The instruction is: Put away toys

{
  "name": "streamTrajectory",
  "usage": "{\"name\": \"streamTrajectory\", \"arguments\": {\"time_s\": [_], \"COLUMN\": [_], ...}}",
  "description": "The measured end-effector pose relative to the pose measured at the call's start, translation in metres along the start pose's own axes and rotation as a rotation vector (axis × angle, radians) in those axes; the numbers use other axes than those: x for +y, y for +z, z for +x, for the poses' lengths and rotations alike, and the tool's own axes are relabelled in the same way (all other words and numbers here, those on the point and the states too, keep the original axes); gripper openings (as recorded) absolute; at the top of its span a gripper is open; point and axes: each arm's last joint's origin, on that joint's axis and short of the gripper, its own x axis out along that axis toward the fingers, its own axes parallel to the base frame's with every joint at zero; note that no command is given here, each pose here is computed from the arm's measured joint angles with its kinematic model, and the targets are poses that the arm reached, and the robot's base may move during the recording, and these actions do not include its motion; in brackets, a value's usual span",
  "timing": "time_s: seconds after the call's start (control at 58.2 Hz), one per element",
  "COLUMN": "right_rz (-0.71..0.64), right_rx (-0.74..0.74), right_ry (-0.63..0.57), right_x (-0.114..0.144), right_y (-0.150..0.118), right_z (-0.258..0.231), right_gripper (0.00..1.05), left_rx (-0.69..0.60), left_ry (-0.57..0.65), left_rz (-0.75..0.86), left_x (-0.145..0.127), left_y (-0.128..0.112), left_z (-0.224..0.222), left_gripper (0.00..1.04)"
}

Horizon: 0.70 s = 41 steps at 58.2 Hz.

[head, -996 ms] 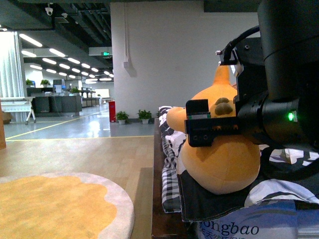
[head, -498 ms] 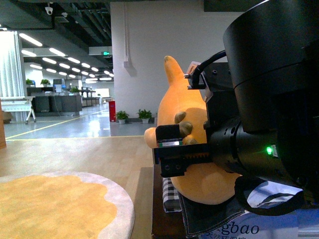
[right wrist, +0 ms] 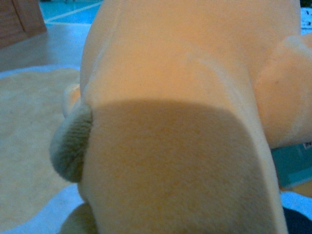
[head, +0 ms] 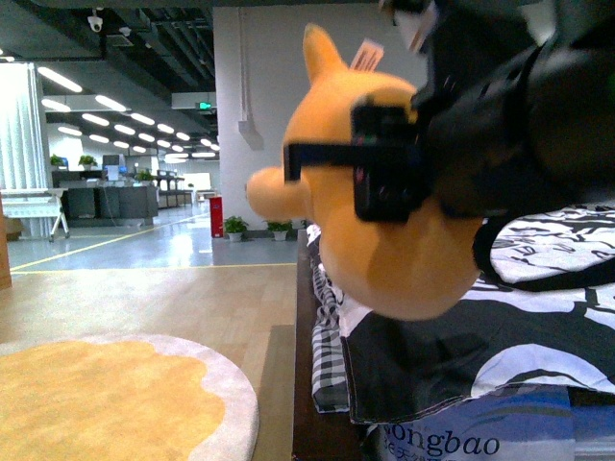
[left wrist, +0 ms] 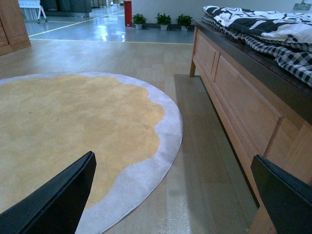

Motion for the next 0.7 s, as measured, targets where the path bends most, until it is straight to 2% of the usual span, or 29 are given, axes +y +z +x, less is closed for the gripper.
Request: {"name": "streamTrajectory", "arguments": {"time_s": [0.103,0.223,0.447,0.704], "right_rz": [0.038,0.094,0.169,0.193], "right_rx": [-0.079,-0.135,-0.13,-0.153], "right_ry": [0.049,0.12,0.143,0.154], "right_x": [-0.005,-0.021,-0.055,-0.075], "right_y": [0.026,0.04,0.026,0.002], "right_z": [-0.024,-0.066,-0.119,-0.166], "right_gripper": [0.2,0.19,0.19,0.19], "left_rx": [0.0,0.0,0.0,0.0], "left_ry": [0.0,0.0,0.0,0.0], "left_rz": [0.0,0.0,0.0,0.0], "left_x": [0.0,0.0,0.0,0.0], "left_y": [0.0,0.0,0.0,0.0], "left_z": [0.0,0.0,0.0,0.0], "left_gripper": [0.99,0.99,0.99,0.99]}}
